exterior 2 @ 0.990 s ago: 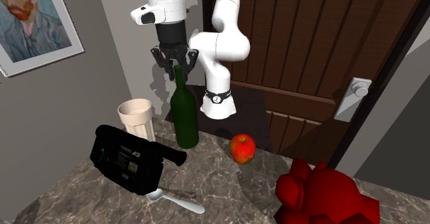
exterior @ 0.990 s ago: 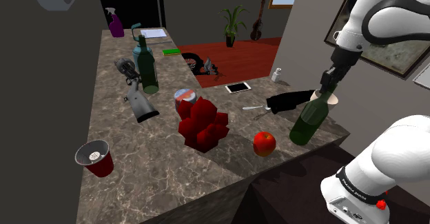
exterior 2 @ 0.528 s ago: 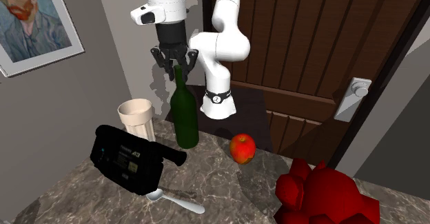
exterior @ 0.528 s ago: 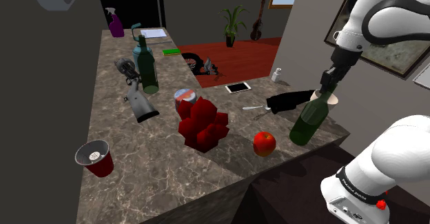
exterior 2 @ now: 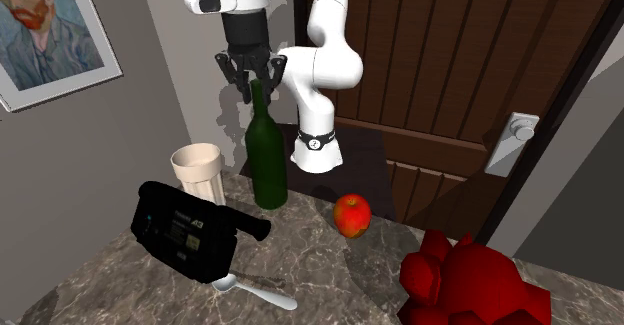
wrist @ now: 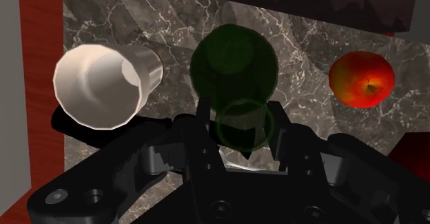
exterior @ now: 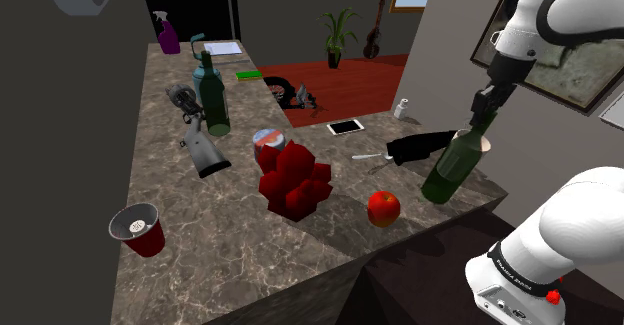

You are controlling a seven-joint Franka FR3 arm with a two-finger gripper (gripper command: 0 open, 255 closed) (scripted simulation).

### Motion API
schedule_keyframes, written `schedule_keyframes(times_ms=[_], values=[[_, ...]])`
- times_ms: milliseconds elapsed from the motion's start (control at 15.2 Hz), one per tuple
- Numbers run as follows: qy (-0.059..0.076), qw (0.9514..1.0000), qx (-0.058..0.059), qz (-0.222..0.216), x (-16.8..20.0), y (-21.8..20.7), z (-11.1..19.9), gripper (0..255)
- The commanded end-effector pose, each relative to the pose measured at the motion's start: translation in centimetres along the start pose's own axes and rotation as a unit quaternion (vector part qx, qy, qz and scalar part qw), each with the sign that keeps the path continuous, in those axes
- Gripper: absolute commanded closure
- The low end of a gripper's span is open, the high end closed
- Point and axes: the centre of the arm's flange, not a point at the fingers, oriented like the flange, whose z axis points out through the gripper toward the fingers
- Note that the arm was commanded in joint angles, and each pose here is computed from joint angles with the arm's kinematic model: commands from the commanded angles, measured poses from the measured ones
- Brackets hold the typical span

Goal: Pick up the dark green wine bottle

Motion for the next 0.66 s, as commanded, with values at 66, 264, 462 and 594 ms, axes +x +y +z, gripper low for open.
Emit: schedule_keyframes(times_ms=[66, 264, 462, 594], values=[[0.000, 1.0000, 0.000, 0.000, -0.1, 0.0, -1.6, 255], [0.000, 1.0000, 0.000, 0.000, -0.2, 0.0, -3.2, 255], [0.000, 1.0000, 0.000, 0.000, -0.3, 0.0, -4.8, 255], [0.000, 1.0000, 0.000, 0.000, -0.3, 0.0, -4.8, 255]])
